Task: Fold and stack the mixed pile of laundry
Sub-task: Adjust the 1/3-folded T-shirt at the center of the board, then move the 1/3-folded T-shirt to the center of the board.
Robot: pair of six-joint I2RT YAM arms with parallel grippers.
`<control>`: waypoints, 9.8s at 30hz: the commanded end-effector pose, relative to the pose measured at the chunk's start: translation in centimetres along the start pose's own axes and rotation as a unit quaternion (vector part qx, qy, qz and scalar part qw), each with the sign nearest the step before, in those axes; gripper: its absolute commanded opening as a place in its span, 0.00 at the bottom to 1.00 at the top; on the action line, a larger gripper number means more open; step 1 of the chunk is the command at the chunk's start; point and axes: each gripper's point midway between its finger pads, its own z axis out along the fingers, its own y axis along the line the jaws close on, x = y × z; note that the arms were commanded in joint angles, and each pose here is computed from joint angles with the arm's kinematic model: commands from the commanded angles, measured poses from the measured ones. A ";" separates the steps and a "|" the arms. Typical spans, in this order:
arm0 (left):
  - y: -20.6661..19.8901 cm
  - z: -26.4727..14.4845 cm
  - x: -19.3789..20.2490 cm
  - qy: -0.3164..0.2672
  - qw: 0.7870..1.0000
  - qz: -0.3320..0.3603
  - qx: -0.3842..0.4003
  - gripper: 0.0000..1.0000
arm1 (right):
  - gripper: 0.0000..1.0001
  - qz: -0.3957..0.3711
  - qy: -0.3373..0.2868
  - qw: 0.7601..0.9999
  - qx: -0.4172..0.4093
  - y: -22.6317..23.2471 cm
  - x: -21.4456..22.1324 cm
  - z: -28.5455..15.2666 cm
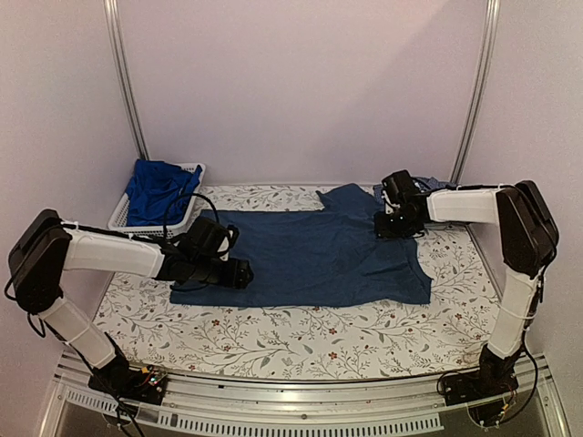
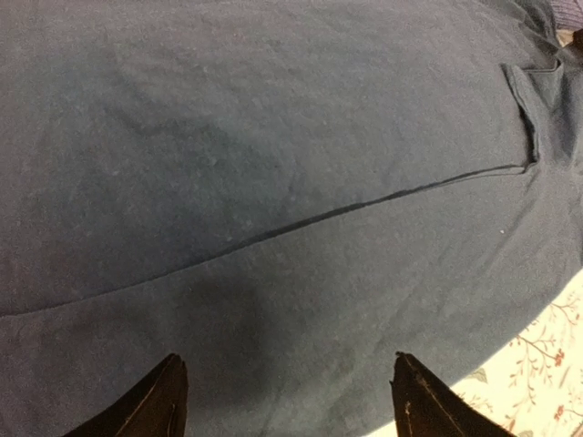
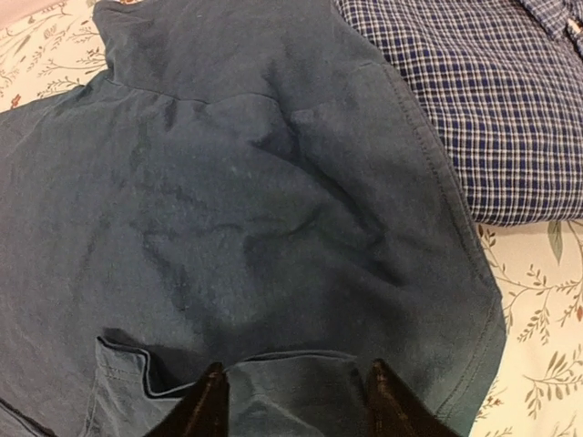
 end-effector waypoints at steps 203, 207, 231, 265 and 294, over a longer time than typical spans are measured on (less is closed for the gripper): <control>0.6 0.4 0.6 0.028 0.996 -0.053 0.060 0.77 | 0.00 -0.079 0.107 0.987 -0.087 -0.5 0.1 4.6; 0.6 0.4 0.7 0.029 0.996 -0.052 0.059 0.77 | 0.00 -0.080 0.103 0.988 -0.080 -0.7 -0.3 4.6; 0.6 0.4 0.7 0.030 0.997 -0.052 0.058 0.77 | 0.02 -0.076 0.119 0.987 -0.079 -1.2 1.1 4.3; 2.6 -0.1 0.9 0.025 0.997 -0.074 0.019 0.78 | 0.21 -0.072 0.061 0.995 -0.038 -2.2 -3.9 3.6; 10.9 -1.5 7.0 0.087 0.950 -0.292 -0.063 0.78 | 0.55 0.155 0.249 0.945 -0.145 -0.7 20.7 -4.3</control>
